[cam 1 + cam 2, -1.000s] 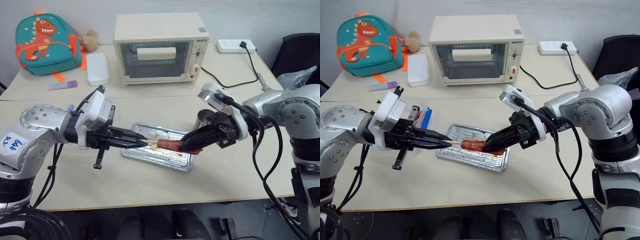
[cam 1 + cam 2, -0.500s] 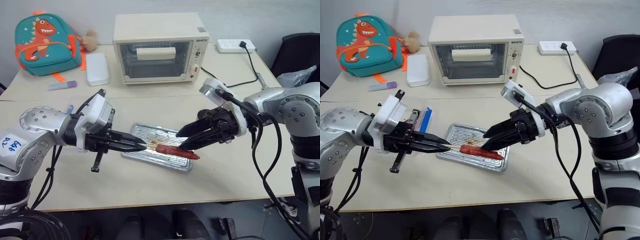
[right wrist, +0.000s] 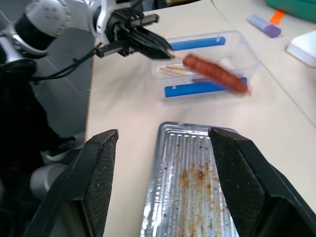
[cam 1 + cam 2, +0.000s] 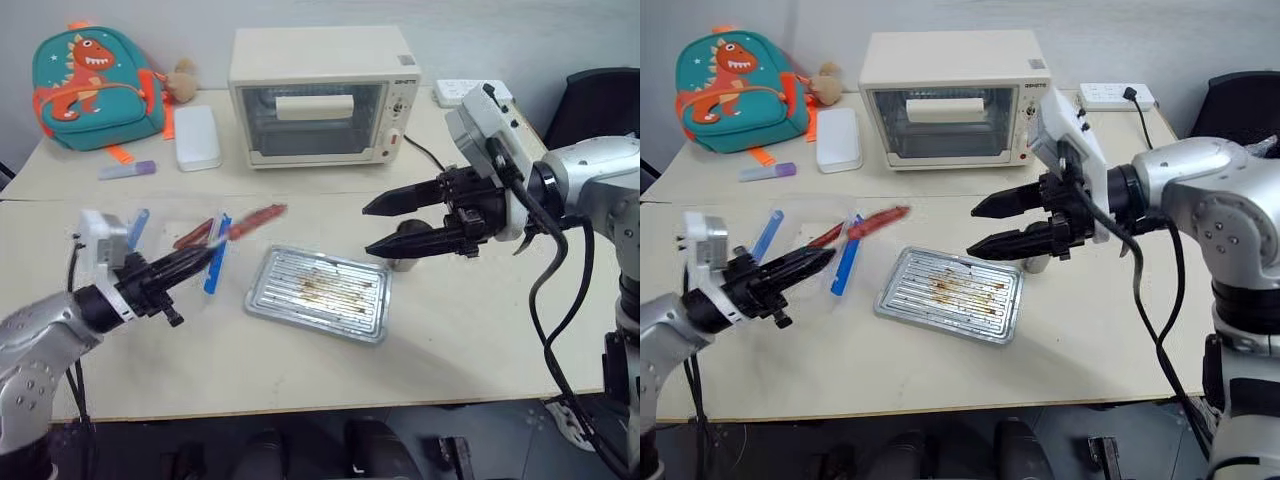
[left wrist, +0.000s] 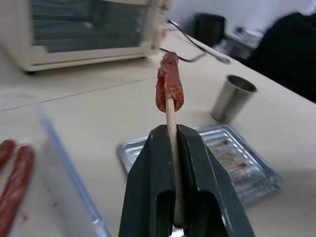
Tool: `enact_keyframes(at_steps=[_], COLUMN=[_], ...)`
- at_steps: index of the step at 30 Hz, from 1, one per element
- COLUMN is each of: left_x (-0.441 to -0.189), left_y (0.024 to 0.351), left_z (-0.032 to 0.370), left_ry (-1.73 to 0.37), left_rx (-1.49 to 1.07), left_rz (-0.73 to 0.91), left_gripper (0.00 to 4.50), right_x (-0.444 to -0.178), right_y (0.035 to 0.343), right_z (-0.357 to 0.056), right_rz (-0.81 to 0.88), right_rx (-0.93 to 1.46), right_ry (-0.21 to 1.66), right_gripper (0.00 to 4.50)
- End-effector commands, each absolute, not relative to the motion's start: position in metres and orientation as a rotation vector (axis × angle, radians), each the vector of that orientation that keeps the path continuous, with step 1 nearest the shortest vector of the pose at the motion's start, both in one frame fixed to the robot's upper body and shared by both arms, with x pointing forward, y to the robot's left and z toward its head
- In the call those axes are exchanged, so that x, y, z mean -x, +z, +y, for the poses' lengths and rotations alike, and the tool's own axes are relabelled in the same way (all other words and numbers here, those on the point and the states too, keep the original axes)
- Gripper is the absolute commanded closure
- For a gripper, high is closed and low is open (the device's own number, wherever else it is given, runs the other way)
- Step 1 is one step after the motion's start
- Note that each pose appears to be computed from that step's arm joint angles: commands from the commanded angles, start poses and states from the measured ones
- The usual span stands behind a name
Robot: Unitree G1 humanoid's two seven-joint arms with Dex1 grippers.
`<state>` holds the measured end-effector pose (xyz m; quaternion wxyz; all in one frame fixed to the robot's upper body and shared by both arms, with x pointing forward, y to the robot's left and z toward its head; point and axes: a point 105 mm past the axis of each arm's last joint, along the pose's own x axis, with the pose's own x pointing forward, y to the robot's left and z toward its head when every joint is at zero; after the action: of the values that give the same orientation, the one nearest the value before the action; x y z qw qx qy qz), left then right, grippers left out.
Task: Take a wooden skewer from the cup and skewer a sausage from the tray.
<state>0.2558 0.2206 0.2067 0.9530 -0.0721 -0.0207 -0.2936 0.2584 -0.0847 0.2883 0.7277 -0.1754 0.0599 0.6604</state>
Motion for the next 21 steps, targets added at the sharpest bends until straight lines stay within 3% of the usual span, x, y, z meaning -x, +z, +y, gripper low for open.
enact_keyframes(at_steps=[1,5,8,12,21], left_x=[-0.25,-0.255,-0.262,-0.266,-0.285], left_y=[0.218,0.203,0.193,0.182,0.171], left_z=[0.24,0.271,0.28,0.282,0.261], left_ry=[-0.385,-0.129,-0.05,-0.012,-0.119], left_rx=[0.174,0.216,0.226,0.241,0.236], left_rz=[-0.133,-0.136,-0.114,-0.077,-0.028], left_gripper=[4.5,4.5,4.5,4.5,4.5], right_x=[-0.251,-0.257,-0.263,-0.271,-0.275], right_y=[0.293,0.295,0.295,0.293,0.291], right_z=[-0.084,-0.082,-0.081,-0.08,-0.077], right_rz=[0.031,-0.029,-0.032,-0.047,-0.056], right_rx=[0.485,0.497,0.476,0.506,0.499], right_ry=[1.435,1.409,1.386,1.348,1.333], right_gripper=[1.46,1.46,0.99,0.04,0.02])
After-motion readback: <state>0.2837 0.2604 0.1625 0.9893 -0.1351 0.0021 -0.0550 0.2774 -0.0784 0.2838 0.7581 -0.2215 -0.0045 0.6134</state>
